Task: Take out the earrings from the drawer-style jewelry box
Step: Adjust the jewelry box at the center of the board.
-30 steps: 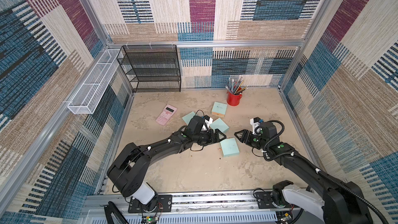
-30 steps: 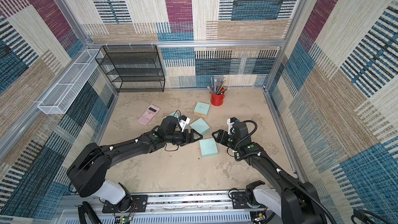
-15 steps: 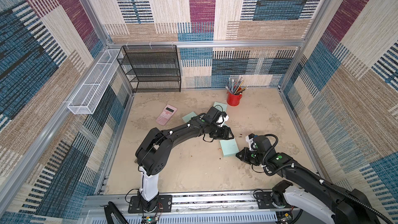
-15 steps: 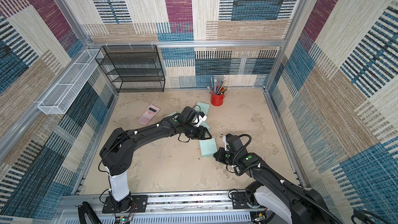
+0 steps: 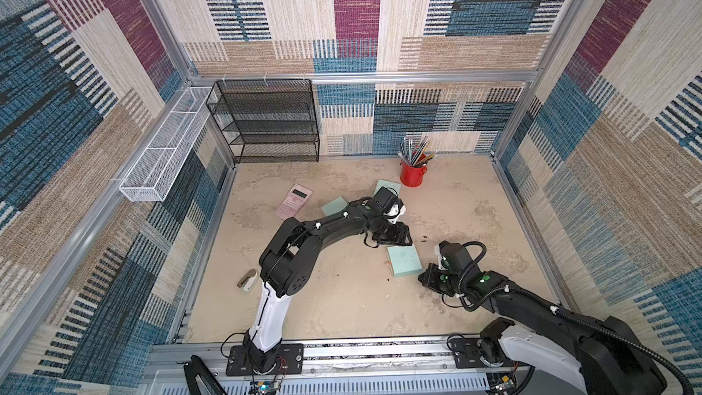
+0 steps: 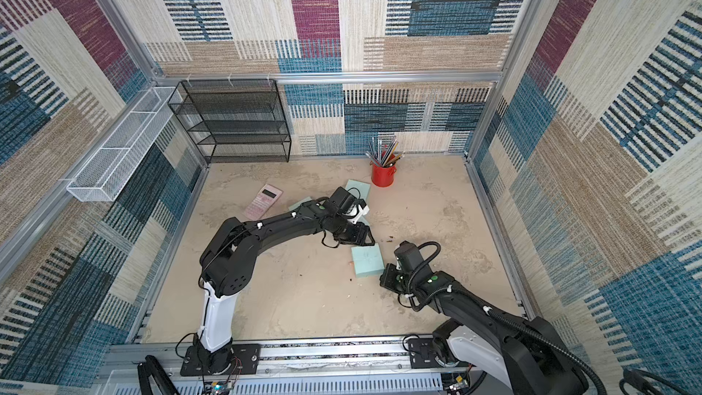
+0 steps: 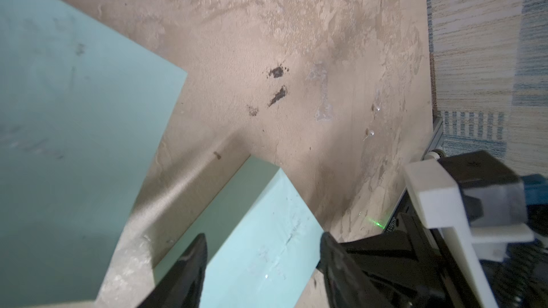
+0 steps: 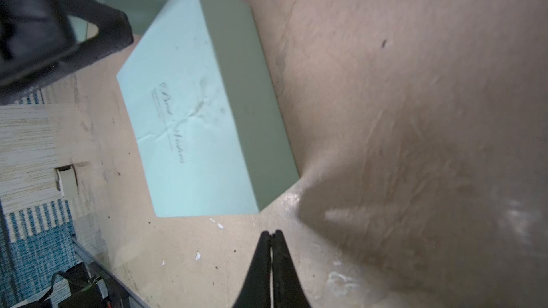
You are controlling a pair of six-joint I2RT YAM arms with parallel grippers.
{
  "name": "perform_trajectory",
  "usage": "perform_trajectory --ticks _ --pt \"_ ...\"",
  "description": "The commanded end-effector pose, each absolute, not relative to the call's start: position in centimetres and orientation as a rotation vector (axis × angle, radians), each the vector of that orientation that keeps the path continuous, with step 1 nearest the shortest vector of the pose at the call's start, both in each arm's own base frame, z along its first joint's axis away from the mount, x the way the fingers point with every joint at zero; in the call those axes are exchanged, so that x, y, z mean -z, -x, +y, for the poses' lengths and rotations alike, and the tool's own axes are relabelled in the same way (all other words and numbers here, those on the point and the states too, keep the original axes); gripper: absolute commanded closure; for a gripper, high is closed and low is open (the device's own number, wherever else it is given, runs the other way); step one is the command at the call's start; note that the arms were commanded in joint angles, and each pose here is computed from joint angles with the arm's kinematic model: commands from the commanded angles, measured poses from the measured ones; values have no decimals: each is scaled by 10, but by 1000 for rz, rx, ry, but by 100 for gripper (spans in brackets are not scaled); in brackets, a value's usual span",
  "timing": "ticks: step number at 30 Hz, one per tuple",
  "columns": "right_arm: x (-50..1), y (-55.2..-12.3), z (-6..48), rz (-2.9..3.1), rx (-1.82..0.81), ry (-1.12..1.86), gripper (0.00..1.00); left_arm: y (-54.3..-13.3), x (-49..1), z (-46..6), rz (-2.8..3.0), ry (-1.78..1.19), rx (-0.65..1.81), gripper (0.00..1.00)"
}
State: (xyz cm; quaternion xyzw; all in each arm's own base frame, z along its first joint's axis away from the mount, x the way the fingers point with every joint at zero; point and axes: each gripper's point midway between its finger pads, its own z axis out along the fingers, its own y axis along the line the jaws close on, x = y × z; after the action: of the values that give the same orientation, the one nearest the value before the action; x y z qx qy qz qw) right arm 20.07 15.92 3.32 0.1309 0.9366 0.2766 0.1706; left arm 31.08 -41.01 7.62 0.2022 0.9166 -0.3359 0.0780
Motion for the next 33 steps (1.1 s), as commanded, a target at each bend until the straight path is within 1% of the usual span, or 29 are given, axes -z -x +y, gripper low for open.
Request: perform_trajectory --ticks 1,4,8,13,19,24,30,31,33 --pt "-36 -216 157 2604 -749 -395 91 -307 -75 -411 2752 -636 1027 38" --pt "-36 -225 157 2588 -720 -403 91 -305 -72 -408 2768 -596 1061 38" --pt "-41 -240 159 2569 -691 -385 90 -308 -74 -395 2742 -456 1148 38" --pt "-43 -257 159 2564 -674 -373 90 -303 -70 -383 2750 -431 1161 38" --pt "-54 -287 164 2513 -714 -332 87 -287 -75 -381 2741 -388 1288 39" --pt "-51 -301 161 2509 -741 -353 86 -285 -74 -374 2740 -335 1285 39" --pt "-66 -298 150 2485 -720 -354 78 -278 -76 -370 2737 -296 1335 41" --pt "-70 -295 147 2483 -715 -358 76 -275 -75 -368 2742 -285 1338 41" --pt "-78 -288 146 2466 -736 -354 69 -271 -78 -365 2737 -275 1345 41"
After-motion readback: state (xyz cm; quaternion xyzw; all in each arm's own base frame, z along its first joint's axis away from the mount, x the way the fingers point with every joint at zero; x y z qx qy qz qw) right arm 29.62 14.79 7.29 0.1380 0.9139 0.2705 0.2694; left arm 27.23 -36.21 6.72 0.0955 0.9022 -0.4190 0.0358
